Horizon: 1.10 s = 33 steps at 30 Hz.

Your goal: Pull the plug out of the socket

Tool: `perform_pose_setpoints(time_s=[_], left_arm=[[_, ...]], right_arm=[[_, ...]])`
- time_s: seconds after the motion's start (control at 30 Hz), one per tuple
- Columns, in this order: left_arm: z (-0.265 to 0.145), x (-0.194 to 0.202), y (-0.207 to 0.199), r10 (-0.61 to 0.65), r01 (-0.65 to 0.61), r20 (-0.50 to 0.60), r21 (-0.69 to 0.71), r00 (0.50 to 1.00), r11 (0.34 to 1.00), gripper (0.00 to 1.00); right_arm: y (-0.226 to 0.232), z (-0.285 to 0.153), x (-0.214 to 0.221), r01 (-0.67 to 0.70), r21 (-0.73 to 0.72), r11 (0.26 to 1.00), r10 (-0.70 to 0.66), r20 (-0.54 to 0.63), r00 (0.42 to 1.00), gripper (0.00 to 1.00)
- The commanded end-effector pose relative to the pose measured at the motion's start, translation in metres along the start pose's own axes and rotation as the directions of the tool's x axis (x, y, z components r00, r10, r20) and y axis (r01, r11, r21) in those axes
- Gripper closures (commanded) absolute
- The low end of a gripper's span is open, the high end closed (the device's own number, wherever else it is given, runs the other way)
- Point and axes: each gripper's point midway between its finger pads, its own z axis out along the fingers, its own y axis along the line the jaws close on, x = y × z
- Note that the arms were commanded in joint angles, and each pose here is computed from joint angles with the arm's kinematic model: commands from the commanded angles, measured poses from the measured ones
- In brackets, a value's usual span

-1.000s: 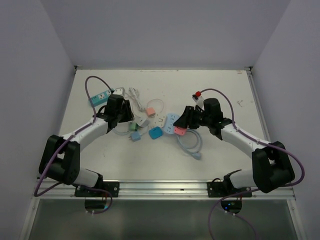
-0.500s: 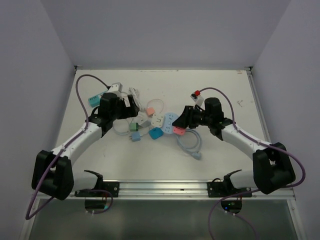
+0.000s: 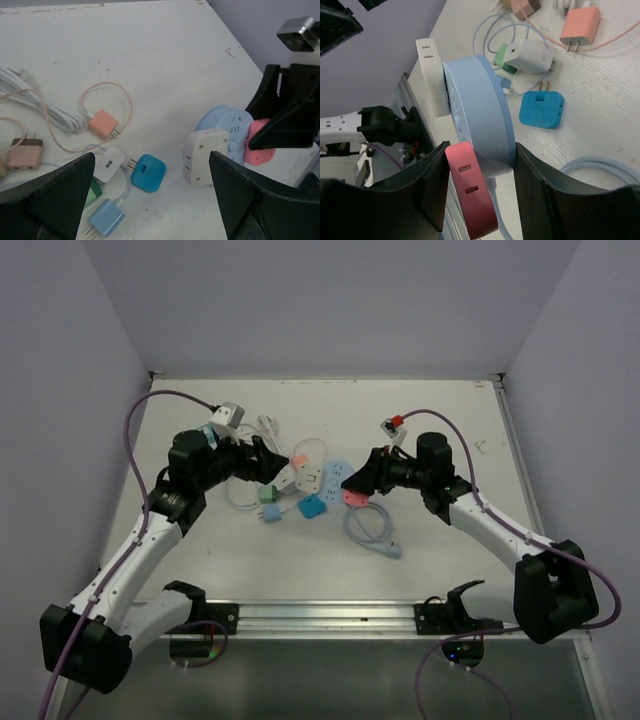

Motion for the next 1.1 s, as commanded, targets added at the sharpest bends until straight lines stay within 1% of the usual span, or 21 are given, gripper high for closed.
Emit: perform_pose_setpoints(time_s=[0.0, 0.03, 0.13, 0.17, 0.27, 0.33, 0.37, 0.4, 0.5, 0.57, 0.73, 0.77, 0.83, 1.07], left_arm=[[0.000, 0.018, -0.032, 0.065, -0.047, -0.069, 0.234, 0.995, 0.971, 0.01], [-0.001, 0.025, -0.039, 0.067, -0.038, -0.095, 0.284, 0.993, 0.958, 0.01], [0.001, 0.039, -0.050, 0.043, 0.014, -0.150, 0.362, 0.988, 0.932, 0.02], [0.004, 0.035, -0.053, 0.049, 0.004, -0.129, 0.382, 0.990, 0.924, 0.04], [0.008, 0.041, -0.067, 0.055, 0.008, -0.137, 0.423, 0.989, 0.906, 0.07], [0.012, 0.045, -0.079, 0.075, -0.004, -0.143, 0.441, 0.987, 0.898, 0.12], [0.014, 0.047, -0.082, 0.078, -0.004, -0.149, 0.444, 0.986, 0.896, 0.18], [0.014, 0.049, -0.090, 0.087, -0.009, -0.151, 0.455, 0.985, 0.890, 0.20], [0.016, 0.051, -0.096, 0.086, -0.006, -0.151, 0.462, 0.985, 0.887, 0.26], [0.016, 0.052, -0.099, 0.079, 0.002, -0.156, 0.464, 0.985, 0.886, 0.28], [0.017, 0.059, -0.103, 0.066, 0.025, -0.181, 0.460, 0.981, 0.887, 0.29], [0.017, 0.060, -0.103, 0.065, 0.026, -0.181, 0.459, 0.981, 0.888, 0.32], [0.018, 0.061, -0.101, 0.058, 0.030, -0.184, 0.446, 0.981, 0.895, 0.32], [0.028, 0.074, -0.105, 0.041, 0.056, -0.209, 0.438, 0.977, 0.897, 0.32]], right_arm=[[0.043, -0.008, -0.028, 0.134, -0.139, 0.981, -0.123, 0.084, 0.989, 1.00], [0.045, -0.008, -0.028, 0.137, -0.143, 0.980, -0.126, 0.086, 0.988, 1.00], [0.050, -0.009, -0.028, 0.156, -0.159, 0.975, -0.144, 0.086, 0.986, 1.00], [0.052, -0.009, -0.028, 0.160, -0.164, 0.973, -0.148, 0.086, 0.985, 1.00], [0.055, -0.009, -0.028, 0.169, -0.166, 0.971, -0.157, 0.087, 0.984, 1.00], [0.053, -0.007, -0.027, 0.168, -0.160, 0.973, -0.156, 0.083, 0.984, 1.00], [0.051, -0.007, -0.028, 0.166, -0.148, 0.975, -0.154, 0.088, 0.984, 1.00], [0.049, -0.007, -0.028, 0.163, -0.134, 0.977, -0.152, 0.085, 0.985, 1.00], [0.039, -0.005, -0.030, 0.162, -0.080, 0.983, -0.155, 0.094, 0.983, 1.00], [0.029, -0.005, -0.028, 0.150, -0.035, 0.988, -0.146, 0.088, 0.985, 1.00], [0.007, -0.006, -0.032, 0.126, 0.094, 0.988, -0.135, 0.102, 0.986, 1.00], [0.005, -0.007, -0.032, 0.125, 0.108, 0.986, -0.136, 0.105, 0.985, 1.00], [-0.003, -0.008, -0.033, 0.114, 0.151, 0.982, -0.131, 0.110, 0.985, 1.00], [-0.009, -0.010, -0.036, 0.099, 0.195, 0.976, -0.125, 0.126, 0.984, 1.00]])
